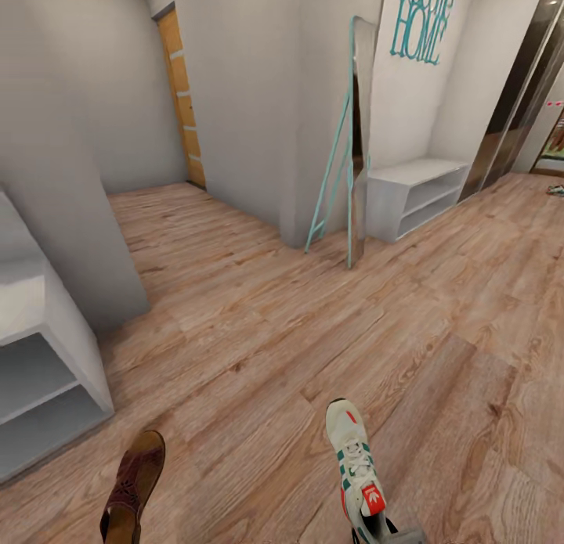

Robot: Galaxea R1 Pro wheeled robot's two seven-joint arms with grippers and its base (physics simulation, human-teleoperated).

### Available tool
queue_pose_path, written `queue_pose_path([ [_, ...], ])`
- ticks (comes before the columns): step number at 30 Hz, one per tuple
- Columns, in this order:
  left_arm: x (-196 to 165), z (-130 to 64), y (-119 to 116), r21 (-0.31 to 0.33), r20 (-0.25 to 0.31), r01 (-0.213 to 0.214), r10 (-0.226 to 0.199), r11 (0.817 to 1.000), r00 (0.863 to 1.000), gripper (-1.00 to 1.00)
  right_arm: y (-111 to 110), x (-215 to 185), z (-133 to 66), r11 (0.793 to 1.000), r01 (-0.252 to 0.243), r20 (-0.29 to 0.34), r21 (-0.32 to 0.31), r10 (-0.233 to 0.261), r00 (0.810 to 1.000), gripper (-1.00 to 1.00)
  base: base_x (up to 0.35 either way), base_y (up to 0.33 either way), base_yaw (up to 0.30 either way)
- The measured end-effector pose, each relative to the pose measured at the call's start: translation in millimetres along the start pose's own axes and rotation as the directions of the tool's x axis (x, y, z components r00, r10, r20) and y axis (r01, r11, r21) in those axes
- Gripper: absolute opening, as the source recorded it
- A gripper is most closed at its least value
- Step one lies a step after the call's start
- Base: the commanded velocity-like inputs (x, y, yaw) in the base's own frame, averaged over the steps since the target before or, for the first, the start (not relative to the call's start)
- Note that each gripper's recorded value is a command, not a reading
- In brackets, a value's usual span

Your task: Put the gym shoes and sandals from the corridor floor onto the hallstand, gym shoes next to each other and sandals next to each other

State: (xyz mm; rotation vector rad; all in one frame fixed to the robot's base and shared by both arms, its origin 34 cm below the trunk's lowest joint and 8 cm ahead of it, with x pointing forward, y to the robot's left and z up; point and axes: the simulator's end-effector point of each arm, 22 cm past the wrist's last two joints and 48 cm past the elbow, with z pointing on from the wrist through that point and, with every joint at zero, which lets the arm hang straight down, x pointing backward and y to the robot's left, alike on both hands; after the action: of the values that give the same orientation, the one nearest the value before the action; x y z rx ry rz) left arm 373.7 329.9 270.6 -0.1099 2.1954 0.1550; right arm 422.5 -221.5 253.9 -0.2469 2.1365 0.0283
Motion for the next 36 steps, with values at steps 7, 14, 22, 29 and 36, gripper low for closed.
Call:
queue_pose_path([
  [7, 1.7, -0.3, 1.2, -0.002, -0.004, -0.001, 0.001, 1.000, 1.000, -1.00, 0.6, 1.9, -0.4, 1.000, 0.000, -0.004, -0.002, 0.000, 1.000, -1.00, -0.046, -0.026, 0.252],
  [14, 3.5, -0.6, 1.0, -0.002, -0.009, -0.002, 0.002, 1.000, 1.000, -1.00, 1.2, 3.9, -0.7, 1.000, 0.000, -0.009, -0.003, 0.000, 1.000, -1.00, -0.001, -0.001, 0.252],
  [22, 6.2, -1.1, 1.1, -0.002, -0.016, -0.003, 0.003, 1.000, 1.000, -1.00, 1.4, 6.2, -1.0, 1.000, -0.001, -0.014, -0.003, 0.001, 1.000, -1.00, 0.000, 0.000, 0.252],
  [29, 8.0, -1.4, 1.2, -0.002, -0.021, -0.004, 0.004, 1.000, 1.000, -1.00, 1.9, 8.2, -1.3, 1.000, -0.002, -0.019, -0.004, 0.002, 1.000, -1.00, 0.000, 0.000, 0.252],
  [36, 9.9, -1.7, 0.7, -0.002, -0.025, -0.003, 0.003, 1.000, 1.000, -1.00, 2.2, 10.2, -1.6, 1.000, -0.002, -0.024, -0.005, 0.002, 1.000, -1.00, 0.000, 0.000, 0.252],
])
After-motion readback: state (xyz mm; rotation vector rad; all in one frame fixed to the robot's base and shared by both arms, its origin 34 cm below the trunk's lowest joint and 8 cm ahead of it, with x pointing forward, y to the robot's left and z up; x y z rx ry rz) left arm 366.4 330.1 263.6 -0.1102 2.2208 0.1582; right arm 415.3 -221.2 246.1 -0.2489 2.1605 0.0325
